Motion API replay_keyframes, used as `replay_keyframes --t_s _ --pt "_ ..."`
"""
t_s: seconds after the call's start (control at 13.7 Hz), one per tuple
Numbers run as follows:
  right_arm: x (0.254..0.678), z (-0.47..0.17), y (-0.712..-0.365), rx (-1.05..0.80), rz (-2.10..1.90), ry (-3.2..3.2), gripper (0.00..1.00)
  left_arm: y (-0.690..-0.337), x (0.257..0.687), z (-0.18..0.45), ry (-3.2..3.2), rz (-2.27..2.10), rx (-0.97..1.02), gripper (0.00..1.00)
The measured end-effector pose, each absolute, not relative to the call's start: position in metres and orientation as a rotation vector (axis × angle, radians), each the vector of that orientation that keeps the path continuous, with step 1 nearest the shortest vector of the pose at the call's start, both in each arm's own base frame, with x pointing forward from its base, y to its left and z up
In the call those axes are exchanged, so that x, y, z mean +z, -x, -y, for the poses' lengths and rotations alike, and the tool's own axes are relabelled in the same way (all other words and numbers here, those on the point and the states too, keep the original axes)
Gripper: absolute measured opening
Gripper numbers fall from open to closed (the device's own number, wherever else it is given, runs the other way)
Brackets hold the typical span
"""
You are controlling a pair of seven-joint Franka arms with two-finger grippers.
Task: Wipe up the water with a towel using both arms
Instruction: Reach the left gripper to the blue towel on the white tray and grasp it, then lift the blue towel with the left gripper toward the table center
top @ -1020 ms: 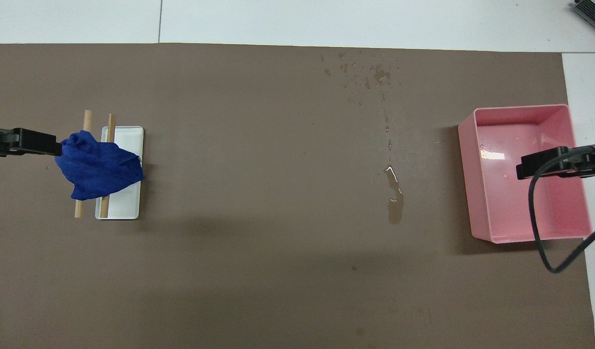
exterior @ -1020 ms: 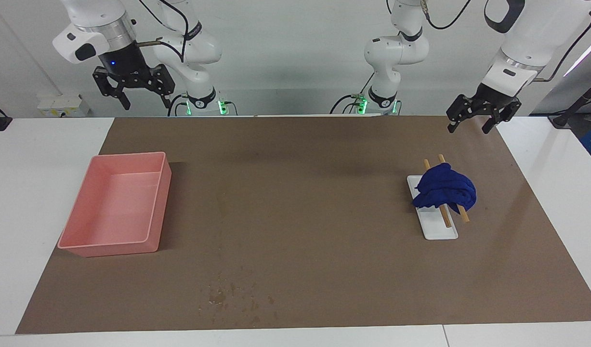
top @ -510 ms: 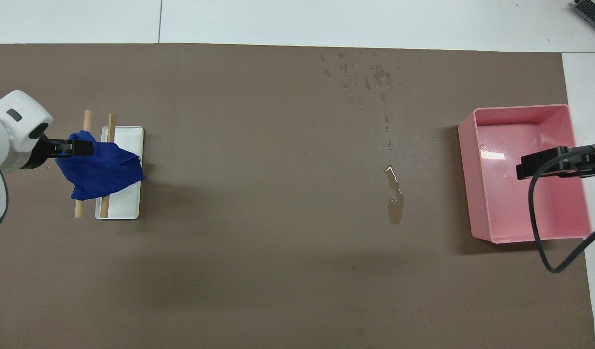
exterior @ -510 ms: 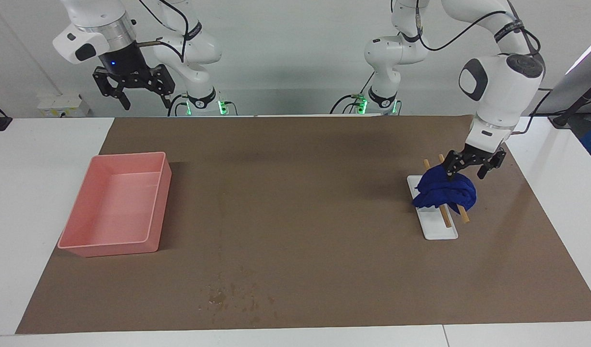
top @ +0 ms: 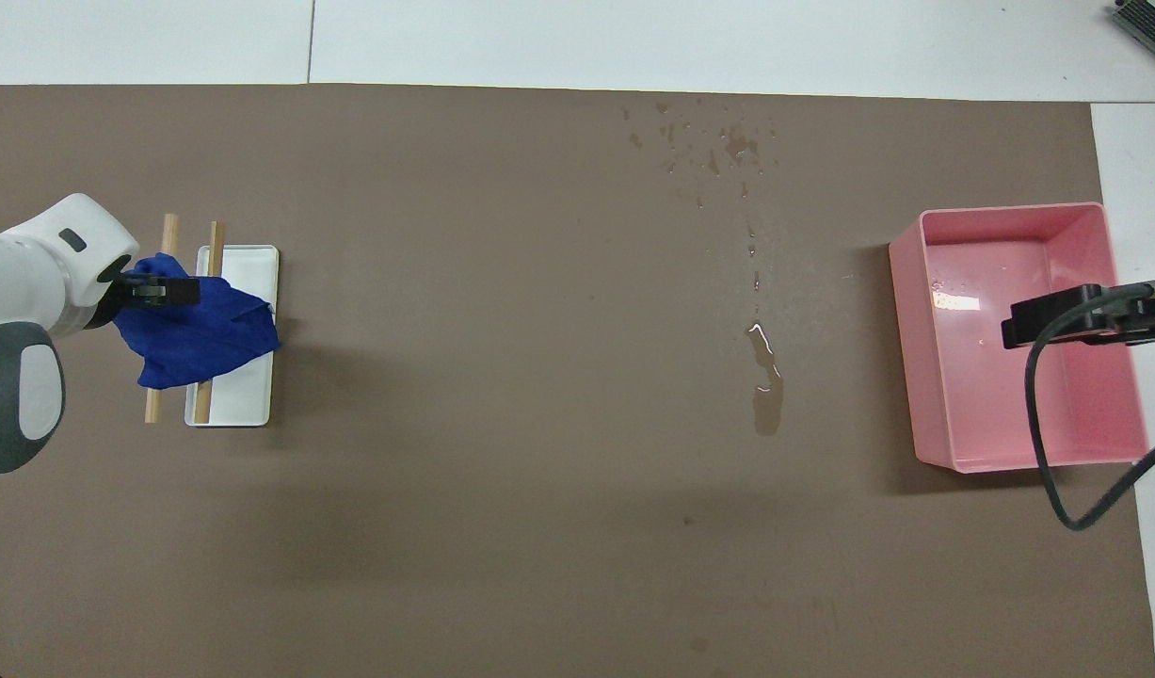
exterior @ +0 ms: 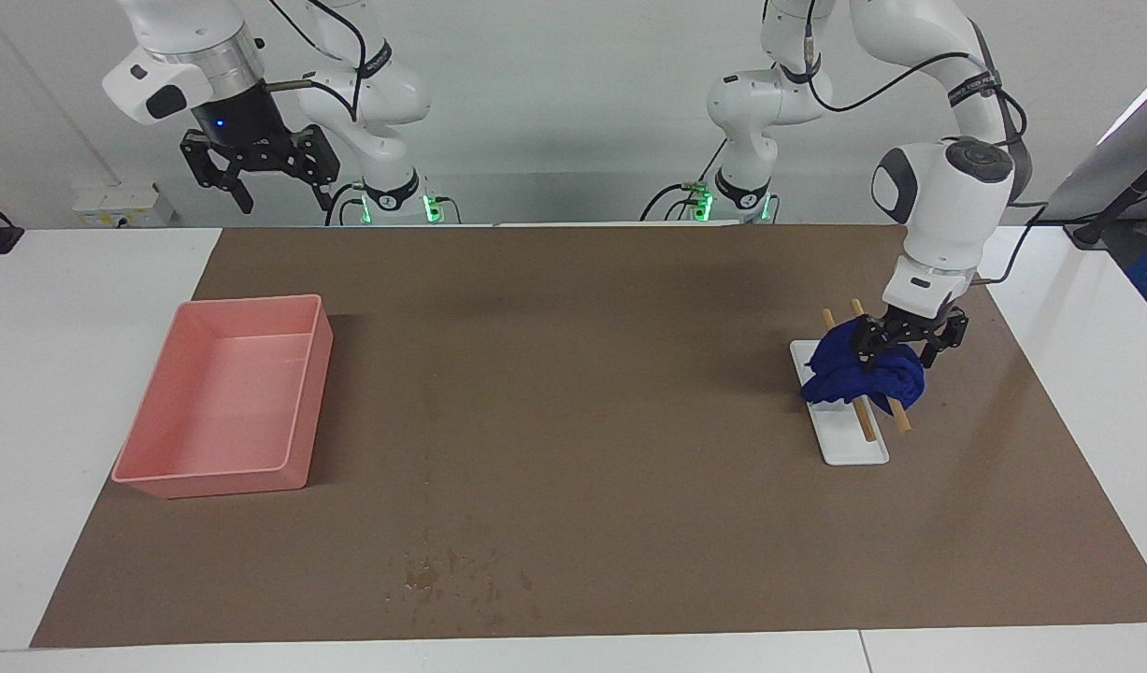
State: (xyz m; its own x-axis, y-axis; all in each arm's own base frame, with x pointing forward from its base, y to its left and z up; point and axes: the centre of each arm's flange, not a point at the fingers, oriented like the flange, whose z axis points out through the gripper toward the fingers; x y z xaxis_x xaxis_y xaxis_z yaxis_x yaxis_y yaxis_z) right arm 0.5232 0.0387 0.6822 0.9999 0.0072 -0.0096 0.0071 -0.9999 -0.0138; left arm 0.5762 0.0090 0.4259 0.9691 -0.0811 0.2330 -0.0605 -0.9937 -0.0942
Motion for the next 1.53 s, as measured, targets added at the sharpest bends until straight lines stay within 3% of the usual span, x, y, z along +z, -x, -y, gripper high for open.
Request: replay_keyframes --t_s 0.22,0.58,0.95,1.53 --pt "0.682 -0.039 -0.523 0.016 0.011 3.128 1.0 -0.577 0.424 -0.008 3.034 -0.078 -0.37 0.93" --pt "0.682 -0.039 -0.523 0.016 0.012 3.128 1.0 -0.581 0.432 -0.007 3.033 -0.058 -0.388 0.34" --pt "0.681 -0.04 -0.524 0.018 0.013 3.127 1.0 -0.587 0.445 -0.009 3.033 -0.037 -0.355 0.11" --pt "0.681 -0.04 -0.524 0.018 0.013 3.127 1.0 -0.59 0.456 -0.01 3.083 0.239 -0.313 0.07"
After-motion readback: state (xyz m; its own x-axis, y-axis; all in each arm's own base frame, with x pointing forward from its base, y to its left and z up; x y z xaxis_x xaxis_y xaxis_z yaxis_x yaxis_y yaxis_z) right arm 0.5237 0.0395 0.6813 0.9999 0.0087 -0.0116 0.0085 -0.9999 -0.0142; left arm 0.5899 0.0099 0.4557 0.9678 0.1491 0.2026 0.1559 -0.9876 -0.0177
